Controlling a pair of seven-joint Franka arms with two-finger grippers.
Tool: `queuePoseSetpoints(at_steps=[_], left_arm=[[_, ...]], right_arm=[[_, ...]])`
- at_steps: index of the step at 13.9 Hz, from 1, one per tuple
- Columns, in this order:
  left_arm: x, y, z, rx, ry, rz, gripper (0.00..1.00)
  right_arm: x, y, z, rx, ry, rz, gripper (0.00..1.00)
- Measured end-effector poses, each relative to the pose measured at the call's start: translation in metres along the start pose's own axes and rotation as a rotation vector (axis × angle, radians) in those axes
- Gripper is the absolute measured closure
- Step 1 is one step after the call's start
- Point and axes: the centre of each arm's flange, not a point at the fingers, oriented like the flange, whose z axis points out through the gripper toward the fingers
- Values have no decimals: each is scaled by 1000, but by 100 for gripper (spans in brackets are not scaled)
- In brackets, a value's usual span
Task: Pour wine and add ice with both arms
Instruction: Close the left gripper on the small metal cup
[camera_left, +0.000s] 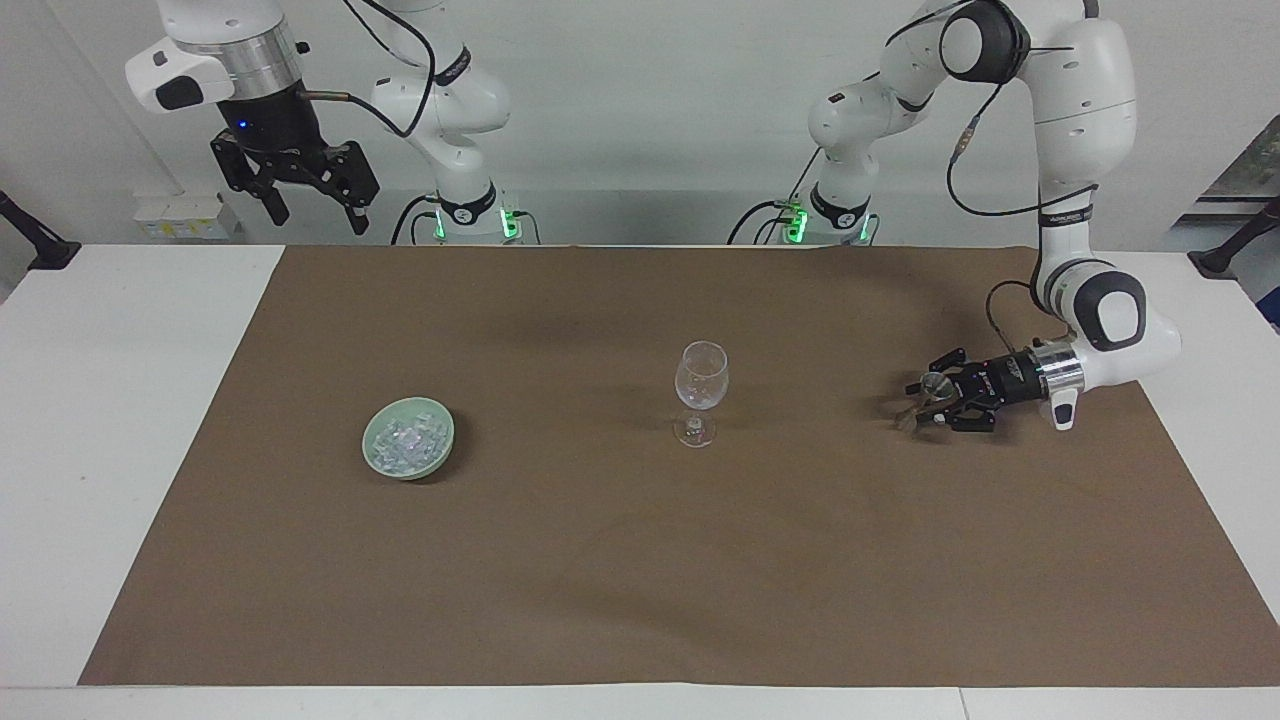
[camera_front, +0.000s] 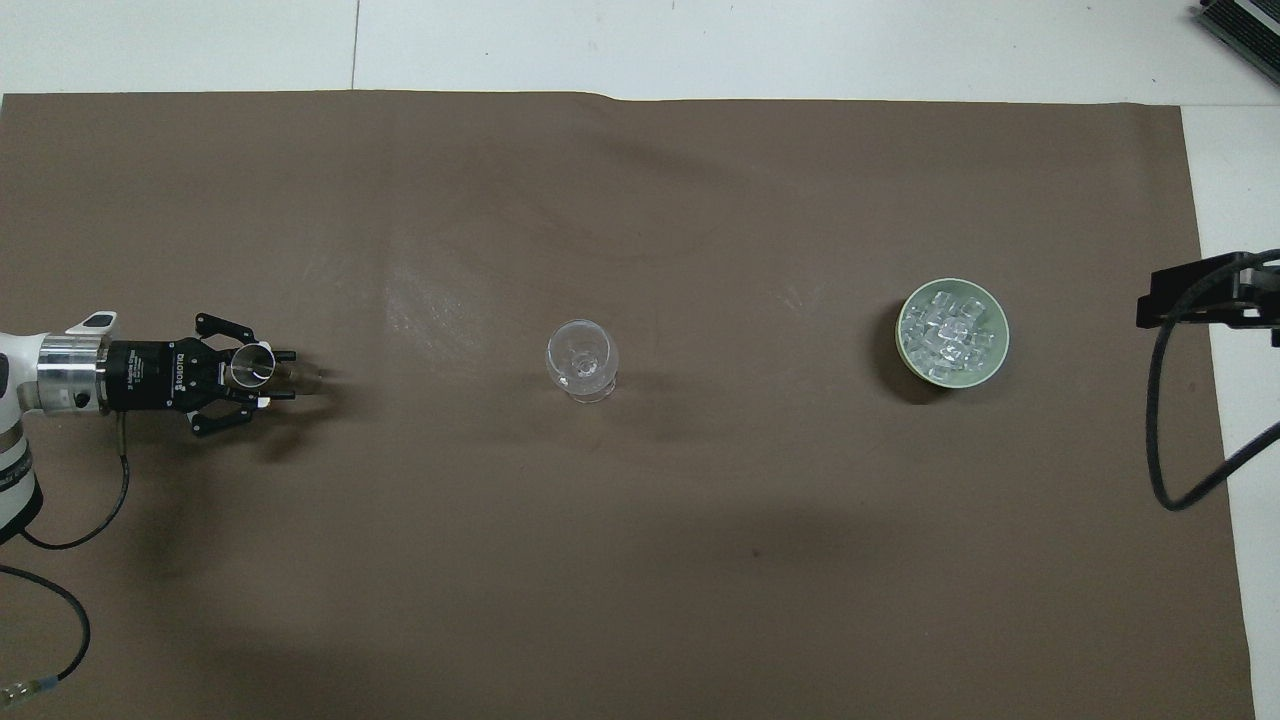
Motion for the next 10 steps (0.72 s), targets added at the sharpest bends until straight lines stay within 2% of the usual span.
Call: queuePoseSetpoints(at_steps=[3,6,10], left_arm=[[0,0,-1,-4,5,0,60],[1,1,-1,-8,8,0,74],[1,1,-1,-10,11,0,78]], right_arm=[[0,0,0,0,0,0,0],[0,0,0,0,0,0,0],[0,0,0,0,0,0,0]])
